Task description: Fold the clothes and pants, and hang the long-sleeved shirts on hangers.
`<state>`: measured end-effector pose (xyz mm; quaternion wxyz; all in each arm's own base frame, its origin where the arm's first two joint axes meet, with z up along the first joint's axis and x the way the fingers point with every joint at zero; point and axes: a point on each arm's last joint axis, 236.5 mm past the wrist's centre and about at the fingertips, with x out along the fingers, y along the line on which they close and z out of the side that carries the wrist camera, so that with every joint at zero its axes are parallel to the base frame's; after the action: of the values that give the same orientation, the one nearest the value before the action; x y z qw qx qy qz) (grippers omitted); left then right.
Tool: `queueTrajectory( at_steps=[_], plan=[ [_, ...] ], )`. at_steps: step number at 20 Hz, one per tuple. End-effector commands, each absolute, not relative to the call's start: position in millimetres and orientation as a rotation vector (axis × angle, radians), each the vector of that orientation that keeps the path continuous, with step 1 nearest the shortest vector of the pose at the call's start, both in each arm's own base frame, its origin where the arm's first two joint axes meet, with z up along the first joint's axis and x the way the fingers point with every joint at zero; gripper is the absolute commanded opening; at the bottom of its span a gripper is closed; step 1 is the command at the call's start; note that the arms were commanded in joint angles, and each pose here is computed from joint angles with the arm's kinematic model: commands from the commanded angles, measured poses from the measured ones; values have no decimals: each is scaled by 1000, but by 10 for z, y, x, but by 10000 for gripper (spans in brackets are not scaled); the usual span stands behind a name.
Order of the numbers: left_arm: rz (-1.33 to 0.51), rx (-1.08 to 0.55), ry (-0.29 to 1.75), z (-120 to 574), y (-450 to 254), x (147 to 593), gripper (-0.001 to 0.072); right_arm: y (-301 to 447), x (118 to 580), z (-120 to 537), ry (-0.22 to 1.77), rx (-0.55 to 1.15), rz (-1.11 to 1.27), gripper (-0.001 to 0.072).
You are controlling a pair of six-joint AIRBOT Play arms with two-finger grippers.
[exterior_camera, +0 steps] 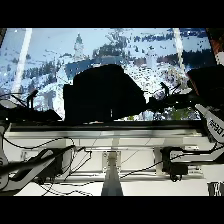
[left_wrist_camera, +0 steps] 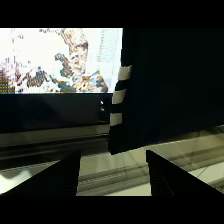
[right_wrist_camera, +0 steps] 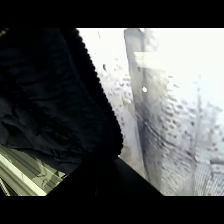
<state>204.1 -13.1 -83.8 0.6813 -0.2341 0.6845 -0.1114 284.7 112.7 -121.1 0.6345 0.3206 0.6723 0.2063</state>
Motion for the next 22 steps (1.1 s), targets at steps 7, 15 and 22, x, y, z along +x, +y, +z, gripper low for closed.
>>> queueTrajectory(
  at_steps=[7, 15, 22],
  plan=[
    [-226, -652, 1550, -1218, -296, 1971, 459, 1072, 2953, -1268, 1480, 672, 473, 32],
    [-459, -733, 1496, -1165, -656, 2075, 74, 1102, 3129, -997, 1399, 663, 501, 31],
    [-676, -636, 1222, -61, -572, 3003, 16, 1405, 3553, 392, 1034, 560, 654, 32]
  ],
)
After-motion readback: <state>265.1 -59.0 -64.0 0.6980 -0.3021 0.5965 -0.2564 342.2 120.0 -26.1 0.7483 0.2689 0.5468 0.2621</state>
